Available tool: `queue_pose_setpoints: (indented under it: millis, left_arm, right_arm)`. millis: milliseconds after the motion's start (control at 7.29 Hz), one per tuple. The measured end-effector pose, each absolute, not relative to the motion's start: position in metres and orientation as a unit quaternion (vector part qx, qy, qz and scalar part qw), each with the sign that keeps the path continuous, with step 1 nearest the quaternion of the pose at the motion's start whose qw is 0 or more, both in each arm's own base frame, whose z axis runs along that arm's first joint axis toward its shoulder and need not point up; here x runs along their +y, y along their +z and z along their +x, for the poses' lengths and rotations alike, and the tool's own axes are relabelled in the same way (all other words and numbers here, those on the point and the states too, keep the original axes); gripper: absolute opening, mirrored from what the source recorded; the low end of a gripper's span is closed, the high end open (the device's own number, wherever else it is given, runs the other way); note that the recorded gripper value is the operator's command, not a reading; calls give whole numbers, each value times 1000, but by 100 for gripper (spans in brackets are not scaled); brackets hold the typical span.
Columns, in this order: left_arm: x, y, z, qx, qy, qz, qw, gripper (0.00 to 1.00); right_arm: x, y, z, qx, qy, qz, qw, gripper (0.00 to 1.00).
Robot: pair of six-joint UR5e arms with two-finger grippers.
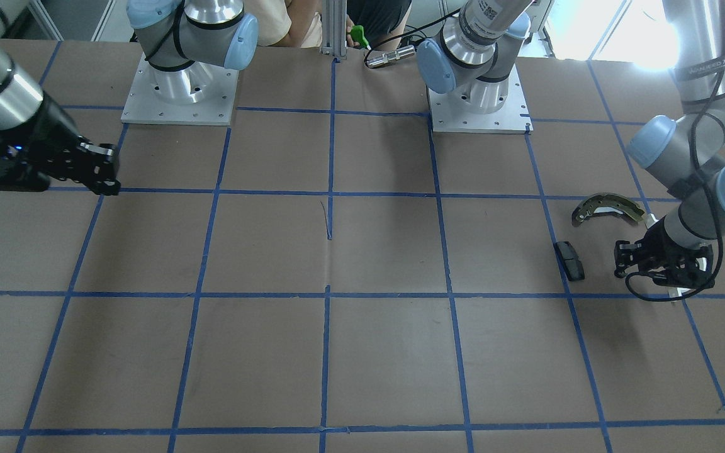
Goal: Place bearing gear from tray to pile
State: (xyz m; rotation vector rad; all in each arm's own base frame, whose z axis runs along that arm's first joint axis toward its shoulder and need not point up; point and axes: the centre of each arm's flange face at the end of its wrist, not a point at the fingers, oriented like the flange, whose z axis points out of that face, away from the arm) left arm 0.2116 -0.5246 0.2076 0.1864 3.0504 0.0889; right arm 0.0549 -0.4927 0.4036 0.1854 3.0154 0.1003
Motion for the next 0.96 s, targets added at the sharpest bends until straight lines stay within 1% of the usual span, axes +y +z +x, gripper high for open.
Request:
queue_pose_setpoints:
  millis: [275, 412, 549, 686, 824, 961]
  left_arm:
    - [-541, 236, 203, 997, 8, 64, 33, 100]
    - [-557, 258, 185, 996, 6, 80, 32, 100]
    - [-572, 281, 155, 995, 11, 93, 29, 100]
    - [-584, 299, 123, 995, 19, 92, 25, 100]
    - [-591, 309, 90, 997, 24, 76, 21, 100]
    - [-594, 315, 58, 998, 24, 54, 19, 100]
  right_arm:
    - [-507, 366, 167, 992, 16, 111, 60, 9]
    - [-513, 336, 224, 990, 1, 124, 64, 13]
    - [-516, 301, 271, 990, -10, 126, 68, 48]
    - [-517, 268, 305, 990, -15, 121, 71, 94]
    - [-516, 247, 323, 990, -18, 117, 72, 100]
    - [-519, 241, 328, 990, -20, 117, 73, 100]
